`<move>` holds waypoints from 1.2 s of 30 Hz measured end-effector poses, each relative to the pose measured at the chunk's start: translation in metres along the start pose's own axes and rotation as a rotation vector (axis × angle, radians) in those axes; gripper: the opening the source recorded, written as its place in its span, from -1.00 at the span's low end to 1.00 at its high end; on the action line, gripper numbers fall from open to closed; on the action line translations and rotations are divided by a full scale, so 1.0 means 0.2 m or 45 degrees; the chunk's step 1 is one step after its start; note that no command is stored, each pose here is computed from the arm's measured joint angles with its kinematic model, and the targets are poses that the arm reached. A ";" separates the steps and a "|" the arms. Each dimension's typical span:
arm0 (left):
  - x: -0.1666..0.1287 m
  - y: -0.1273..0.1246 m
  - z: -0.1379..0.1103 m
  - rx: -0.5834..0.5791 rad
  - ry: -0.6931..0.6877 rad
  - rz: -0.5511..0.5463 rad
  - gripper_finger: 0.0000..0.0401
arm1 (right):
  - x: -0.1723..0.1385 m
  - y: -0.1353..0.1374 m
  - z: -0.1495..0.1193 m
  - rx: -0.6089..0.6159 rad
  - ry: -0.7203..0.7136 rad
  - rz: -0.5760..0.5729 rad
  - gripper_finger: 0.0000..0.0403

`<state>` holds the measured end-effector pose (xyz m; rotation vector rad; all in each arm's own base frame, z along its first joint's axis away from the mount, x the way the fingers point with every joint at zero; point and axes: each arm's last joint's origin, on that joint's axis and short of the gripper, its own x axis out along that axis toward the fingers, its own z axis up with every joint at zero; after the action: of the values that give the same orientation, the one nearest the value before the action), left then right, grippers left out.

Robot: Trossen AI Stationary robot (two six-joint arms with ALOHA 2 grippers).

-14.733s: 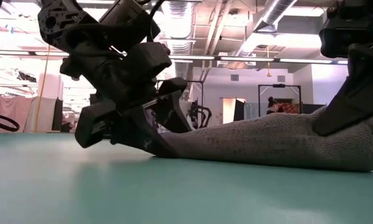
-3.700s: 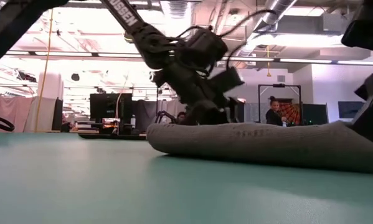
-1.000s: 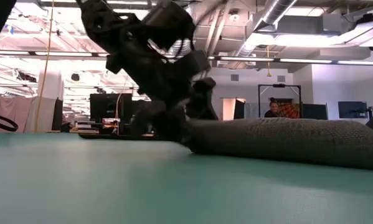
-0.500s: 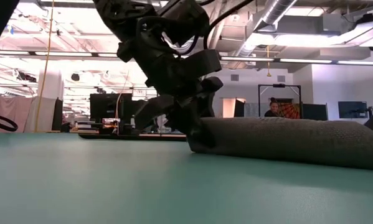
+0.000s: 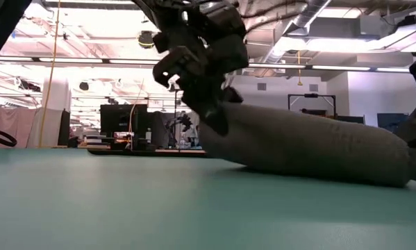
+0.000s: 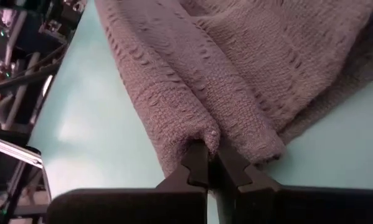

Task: Roll towel into tight, uniform cylinder
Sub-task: Roll the gray towel

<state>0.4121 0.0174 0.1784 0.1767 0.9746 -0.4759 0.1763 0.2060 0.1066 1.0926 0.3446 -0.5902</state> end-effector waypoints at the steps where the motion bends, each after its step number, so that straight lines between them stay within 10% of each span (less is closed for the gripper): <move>1: 0.01 0.00 -0.01 -0.041 0.033 -0.027 -0.96 | 0.00 0.00 0.00 -0.026 0.005 -0.003 -0.87; 16: 0.12 0.05 -0.05 -0.239 0.171 -0.291 -0.96 | -0.01 0.04 0.02 -0.218 0.111 -0.020 0.00; 25: 0.05 0.11 -0.08 -0.390 0.176 -0.395 -0.96 | -0.13 0.16 0.12 -0.382 0.298 0.074 0.11; 36: 0.04 0.15 -0.11 -0.478 0.151 -0.427 -0.96 | 0.04 0.39 0.19 -1.338 0.107 0.116 0.10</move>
<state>0.4134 0.0496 0.1582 -0.3043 1.1986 -0.5831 0.2286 0.1952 0.1762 0.1158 0.5821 -0.2069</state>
